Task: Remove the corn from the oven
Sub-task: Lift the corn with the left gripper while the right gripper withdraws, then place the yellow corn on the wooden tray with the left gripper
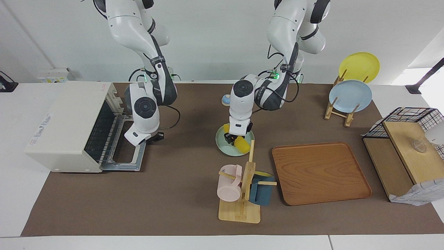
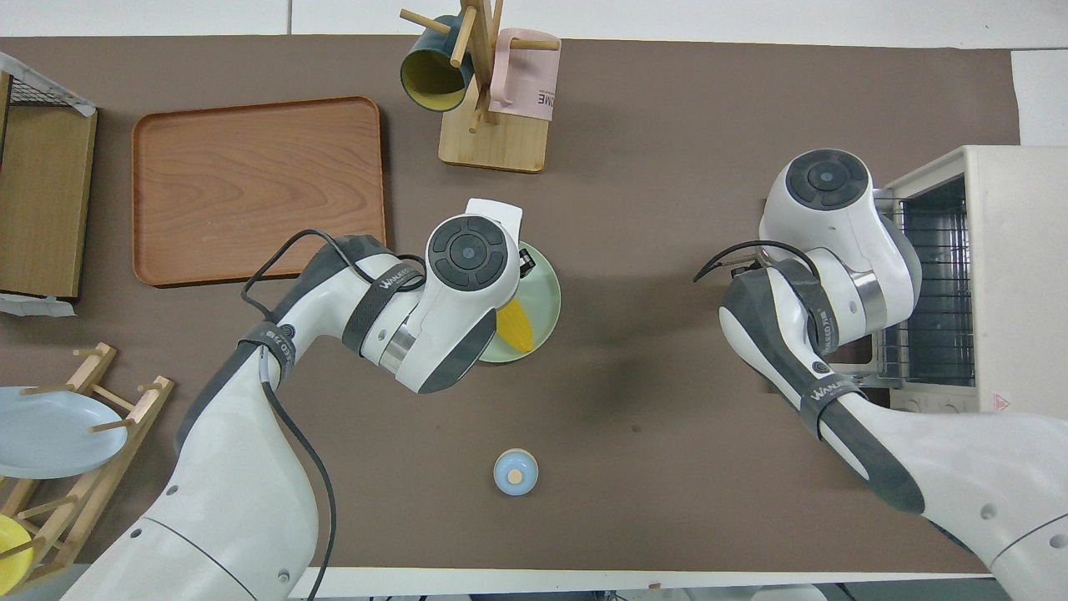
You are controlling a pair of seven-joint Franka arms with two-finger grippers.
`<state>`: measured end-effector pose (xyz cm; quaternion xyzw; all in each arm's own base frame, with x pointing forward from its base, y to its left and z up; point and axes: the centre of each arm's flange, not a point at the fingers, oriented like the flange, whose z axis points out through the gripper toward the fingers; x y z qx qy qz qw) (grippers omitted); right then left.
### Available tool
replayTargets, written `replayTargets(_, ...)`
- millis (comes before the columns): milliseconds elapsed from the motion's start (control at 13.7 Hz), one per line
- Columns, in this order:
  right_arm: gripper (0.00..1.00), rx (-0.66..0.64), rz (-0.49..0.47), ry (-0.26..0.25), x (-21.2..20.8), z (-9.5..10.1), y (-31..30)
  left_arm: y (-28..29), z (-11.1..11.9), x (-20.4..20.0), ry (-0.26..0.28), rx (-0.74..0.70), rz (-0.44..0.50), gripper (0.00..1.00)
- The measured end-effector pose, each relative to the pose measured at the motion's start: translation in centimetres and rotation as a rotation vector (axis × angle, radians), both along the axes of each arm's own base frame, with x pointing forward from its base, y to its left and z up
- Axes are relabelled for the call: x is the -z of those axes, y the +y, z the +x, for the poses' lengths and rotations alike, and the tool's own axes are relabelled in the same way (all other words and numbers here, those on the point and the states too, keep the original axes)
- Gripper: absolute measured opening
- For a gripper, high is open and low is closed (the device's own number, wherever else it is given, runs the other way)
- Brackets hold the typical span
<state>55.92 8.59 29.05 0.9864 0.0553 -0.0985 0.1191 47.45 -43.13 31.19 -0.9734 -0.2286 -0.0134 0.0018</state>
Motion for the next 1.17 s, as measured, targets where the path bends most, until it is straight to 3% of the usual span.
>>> replayTargets(146,0.01,-0.069,-0.033,0.012,-0.3,0.0,0.6,-0.1,0.4,-1.2,-0.009,0.022,0.035,0.55)
replayTargets(292,0.01,-0.146,-0.057,0.06,-2.4,0.7,0.9,1.3,1.4,-3.8,-0.018,0.105,0.069,0.55)
replayTargets(511,0.01,-0.224,-0.052,0.109,-9.0,1.7,-1.1,10.8,6.6,-7.4,0.007,0.247,0.089,0.55)
replayTargets(657,0.01,-0.24,-0.05,0.1,-13.9,1.3,-5.0,21.1,11.6,-7.2,0.021,0.32,0.068,0.55)
replayTargets(803,0.01,-0.244,-0.062,0.091,-16.5,0.8,-9.4,29.3,15.4,-6.4,-0.016,0.358,0.05,0.55)
replayTargets(1022,0.05,-0.216,-0.018,0.077,-17.6,0.6,-11.7,31.5,19.5,-4.9,-0.037,0.37,0.059,0.55)
replayTargets(1168,0.23,-0.091,0.151,-0.013,-20.9,0.6,-11.3,30.8,20.4,-3.6,-0.03,0.398,0.059,0.55)
